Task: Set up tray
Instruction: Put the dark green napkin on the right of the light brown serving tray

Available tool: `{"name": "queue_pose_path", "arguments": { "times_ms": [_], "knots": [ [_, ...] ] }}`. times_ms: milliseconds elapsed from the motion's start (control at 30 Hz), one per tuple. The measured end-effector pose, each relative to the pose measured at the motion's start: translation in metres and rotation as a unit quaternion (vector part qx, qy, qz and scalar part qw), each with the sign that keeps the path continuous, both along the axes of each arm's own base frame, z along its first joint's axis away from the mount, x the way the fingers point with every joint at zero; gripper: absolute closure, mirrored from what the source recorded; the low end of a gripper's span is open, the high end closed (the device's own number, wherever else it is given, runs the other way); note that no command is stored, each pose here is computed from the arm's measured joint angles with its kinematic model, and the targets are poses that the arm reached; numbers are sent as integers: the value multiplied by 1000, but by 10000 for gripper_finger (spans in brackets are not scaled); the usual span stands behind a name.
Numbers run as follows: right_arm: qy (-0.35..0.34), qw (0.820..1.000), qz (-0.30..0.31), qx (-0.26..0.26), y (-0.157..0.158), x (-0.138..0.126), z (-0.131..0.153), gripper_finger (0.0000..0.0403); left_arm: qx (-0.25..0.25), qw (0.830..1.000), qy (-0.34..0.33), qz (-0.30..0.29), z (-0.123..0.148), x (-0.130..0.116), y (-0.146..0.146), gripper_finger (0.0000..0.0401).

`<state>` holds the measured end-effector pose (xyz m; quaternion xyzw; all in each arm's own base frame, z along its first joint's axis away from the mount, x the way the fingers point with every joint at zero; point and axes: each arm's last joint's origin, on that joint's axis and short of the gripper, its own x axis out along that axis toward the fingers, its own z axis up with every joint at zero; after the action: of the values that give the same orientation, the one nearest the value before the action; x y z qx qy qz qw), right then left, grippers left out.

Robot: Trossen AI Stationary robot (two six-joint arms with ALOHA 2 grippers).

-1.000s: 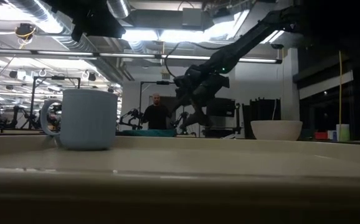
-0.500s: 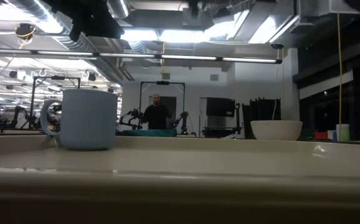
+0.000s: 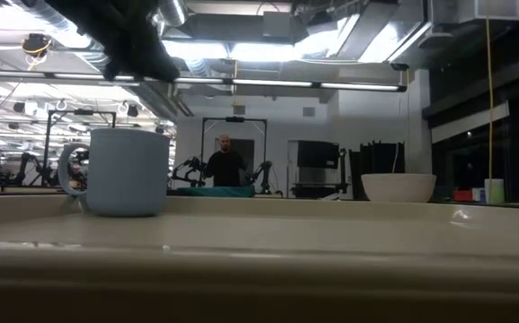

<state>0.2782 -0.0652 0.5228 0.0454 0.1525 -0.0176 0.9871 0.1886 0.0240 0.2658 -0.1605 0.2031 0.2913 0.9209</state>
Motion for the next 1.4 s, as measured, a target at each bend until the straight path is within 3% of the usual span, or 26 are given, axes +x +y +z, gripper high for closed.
{"name": "queue_pose_path", "arguments": {
  "times_ms": [167, 300, 467, 600, 767, 1000, 1067, 1233, 1400],
  "knots": [
    [49, 998, -47, 10, 6, 0, -9, 383, 65, 990, 80, -94, -17, 21, -1, 355],
    [70, 995, -66, 25, 5, 3, -17, 394, 130, 972, 138, -142, -19, 35, 0, 394],
    [86, 994, -67, 32, 5, 6, -25, 391, 238, 912, 278, -183, -28, 39, 3, 399],
    [97, 992, -68, 33, 4, 8, -31, 381, 274, 858, 366, -233, -42, 40, 4, 394],
    [107, 992, -67, 33, 4, 9, -34, 388, 284, 842, 388, -244, -51, 46, 5, 367],
    [108, 991, -67, 32, 4, 9, -34, 394, 319, 822, 412, -228, -42, 38, 13, 336],
    [110, 991, -66, 32, 4, 9, -34, 386, 339, 807, 421, -236, -36, 33, 16, 334],
    [110, 991, -66, 32, 4, 9, -34, 379, 409, 748, 460, -248, -22, 22, 26, 336],
    [110, 991, -66, 32, 4, 9, -34, 396, 369, 773, 427, -290, -25, 18, 38, 338]
  ]
}}
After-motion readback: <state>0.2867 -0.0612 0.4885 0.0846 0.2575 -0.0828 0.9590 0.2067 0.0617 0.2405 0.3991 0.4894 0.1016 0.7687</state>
